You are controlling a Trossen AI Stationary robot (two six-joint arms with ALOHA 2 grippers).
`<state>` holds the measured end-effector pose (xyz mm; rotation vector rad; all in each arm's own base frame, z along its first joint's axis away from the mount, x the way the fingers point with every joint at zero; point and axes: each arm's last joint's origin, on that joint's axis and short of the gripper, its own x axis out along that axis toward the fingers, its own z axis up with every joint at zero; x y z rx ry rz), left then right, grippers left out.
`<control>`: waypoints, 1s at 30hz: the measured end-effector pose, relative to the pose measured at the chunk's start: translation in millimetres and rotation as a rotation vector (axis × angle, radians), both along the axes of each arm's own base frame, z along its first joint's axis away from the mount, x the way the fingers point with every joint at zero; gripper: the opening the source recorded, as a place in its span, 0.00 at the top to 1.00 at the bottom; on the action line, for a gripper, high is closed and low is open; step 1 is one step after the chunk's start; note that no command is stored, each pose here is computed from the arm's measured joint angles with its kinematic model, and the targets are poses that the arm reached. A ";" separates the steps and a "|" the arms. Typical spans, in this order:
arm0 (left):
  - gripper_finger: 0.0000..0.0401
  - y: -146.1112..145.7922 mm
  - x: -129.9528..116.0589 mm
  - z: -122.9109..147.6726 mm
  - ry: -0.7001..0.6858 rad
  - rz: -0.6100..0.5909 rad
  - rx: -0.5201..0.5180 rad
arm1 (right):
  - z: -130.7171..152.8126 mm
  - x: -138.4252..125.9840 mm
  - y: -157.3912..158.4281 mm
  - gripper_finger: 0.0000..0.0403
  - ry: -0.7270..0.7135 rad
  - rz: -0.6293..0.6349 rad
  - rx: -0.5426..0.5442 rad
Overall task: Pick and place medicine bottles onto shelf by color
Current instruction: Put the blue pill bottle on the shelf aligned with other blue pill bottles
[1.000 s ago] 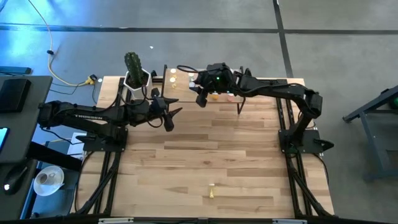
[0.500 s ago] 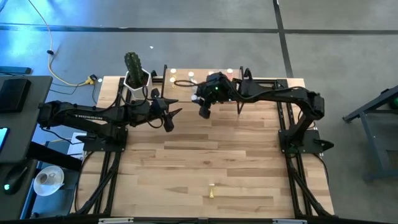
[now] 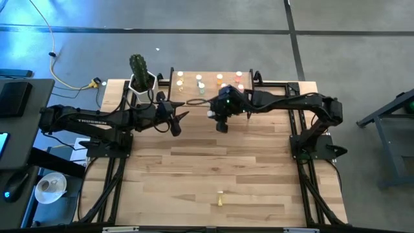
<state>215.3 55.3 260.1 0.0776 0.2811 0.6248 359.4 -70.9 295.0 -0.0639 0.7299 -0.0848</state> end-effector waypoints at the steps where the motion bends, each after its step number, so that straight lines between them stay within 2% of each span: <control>1: 0.54 0.3 -0.1 0.0 0.000 0.001 0.000 | -7.3 -2.6 -0.6 0.75 -0.008 -0.001 0.006; 3: 0.54 0.4 -0.1 0.0 0.000 0.002 0.001 | -17.5 -11.7 0.7 0.75 -0.021 -0.002 0.016; 7: 0.54 0.7 0.0 0.7 -0.007 0.003 0.002 | -20.7 -23.0 5.2 0.75 -0.150 0.042 0.039; 13: 0.54 1.2 -0.3 0.3 -0.010 0.008 -0.009 | -11.8 -18.6 8.1 0.75 -0.393 0.083 0.003; 19: 0.54 1.2 -0.3 -0.1 -0.009 0.009 -0.014 | -4.2 -11.1 -0.5 0.75 -0.533 0.024 -0.065; 26: 0.54 1.5 -0.4 -0.1 -0.004 0.009 -0.007 | -0.5 2.3 -18.8 0.75 -0.561 -0.041 -0.091; 30: 0.54 1.6 -0.4 -0.1 0.000 0.008 -0.002 | 8.0 10.9 -31.0 0.75 -0.475 -0.087 -0.089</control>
